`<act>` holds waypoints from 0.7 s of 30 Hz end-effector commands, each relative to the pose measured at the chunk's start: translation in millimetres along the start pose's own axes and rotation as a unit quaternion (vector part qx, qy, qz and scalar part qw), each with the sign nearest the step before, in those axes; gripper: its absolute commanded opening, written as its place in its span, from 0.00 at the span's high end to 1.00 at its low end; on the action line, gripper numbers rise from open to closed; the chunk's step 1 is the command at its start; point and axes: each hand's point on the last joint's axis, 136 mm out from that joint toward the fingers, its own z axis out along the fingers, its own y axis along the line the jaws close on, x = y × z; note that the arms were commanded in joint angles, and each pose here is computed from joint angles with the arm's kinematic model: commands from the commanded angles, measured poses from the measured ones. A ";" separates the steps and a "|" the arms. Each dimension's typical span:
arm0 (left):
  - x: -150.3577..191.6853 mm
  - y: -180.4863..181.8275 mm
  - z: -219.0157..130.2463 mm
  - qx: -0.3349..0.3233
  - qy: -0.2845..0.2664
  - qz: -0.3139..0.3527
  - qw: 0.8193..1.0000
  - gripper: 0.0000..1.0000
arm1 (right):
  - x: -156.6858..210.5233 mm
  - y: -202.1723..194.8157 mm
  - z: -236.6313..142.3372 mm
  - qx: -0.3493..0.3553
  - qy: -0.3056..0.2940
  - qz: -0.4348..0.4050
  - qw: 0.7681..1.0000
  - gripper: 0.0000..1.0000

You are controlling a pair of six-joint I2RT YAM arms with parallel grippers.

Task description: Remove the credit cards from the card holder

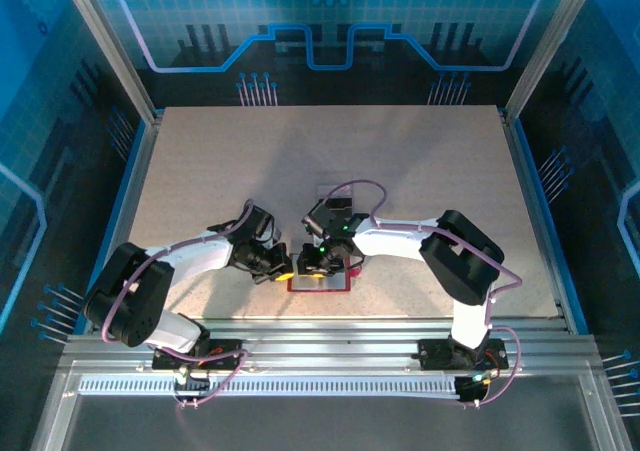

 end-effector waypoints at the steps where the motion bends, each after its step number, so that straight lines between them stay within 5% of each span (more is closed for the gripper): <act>1: -3.8 -13.9 -3.0 0.029 0.000 -0.003 1.000 0.97 | 7.8 -6.9 -5.5 0.031 0.000 0.002 1.000 0.69; 21: -2.5 -2.0 9.8 0.020 0.012 -0.022 0.999 0.98 | 9.2 -19.2 -10.6 0.067 -0.006 0.012 0.998 0.70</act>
